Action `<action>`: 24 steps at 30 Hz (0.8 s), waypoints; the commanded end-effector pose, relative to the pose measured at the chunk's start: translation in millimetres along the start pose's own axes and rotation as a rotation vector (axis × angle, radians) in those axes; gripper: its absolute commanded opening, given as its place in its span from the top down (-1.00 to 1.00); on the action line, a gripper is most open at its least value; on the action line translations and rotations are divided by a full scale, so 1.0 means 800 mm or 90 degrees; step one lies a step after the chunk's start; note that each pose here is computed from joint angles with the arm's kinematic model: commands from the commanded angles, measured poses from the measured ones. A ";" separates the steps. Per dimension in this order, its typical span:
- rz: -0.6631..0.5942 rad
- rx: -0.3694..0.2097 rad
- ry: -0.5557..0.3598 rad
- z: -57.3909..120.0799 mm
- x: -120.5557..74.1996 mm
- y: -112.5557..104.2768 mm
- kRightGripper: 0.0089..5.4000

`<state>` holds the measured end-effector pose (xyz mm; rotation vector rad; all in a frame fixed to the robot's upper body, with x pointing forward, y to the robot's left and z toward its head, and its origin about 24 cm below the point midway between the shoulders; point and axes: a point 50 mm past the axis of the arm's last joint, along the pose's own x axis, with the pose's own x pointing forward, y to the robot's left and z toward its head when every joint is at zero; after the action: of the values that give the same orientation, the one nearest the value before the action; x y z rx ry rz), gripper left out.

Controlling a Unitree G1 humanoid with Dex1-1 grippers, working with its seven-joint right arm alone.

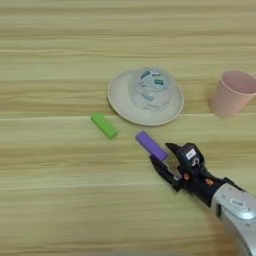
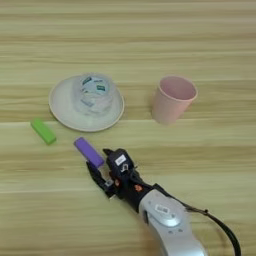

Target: Move the objects on the table

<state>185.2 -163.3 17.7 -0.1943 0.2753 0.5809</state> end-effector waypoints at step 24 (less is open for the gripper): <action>-0.389 0.030 -0.138 0.021 -0.024 -0.068 -0.99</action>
<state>192.0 -206.3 28.6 -0.1207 0.1108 0.0479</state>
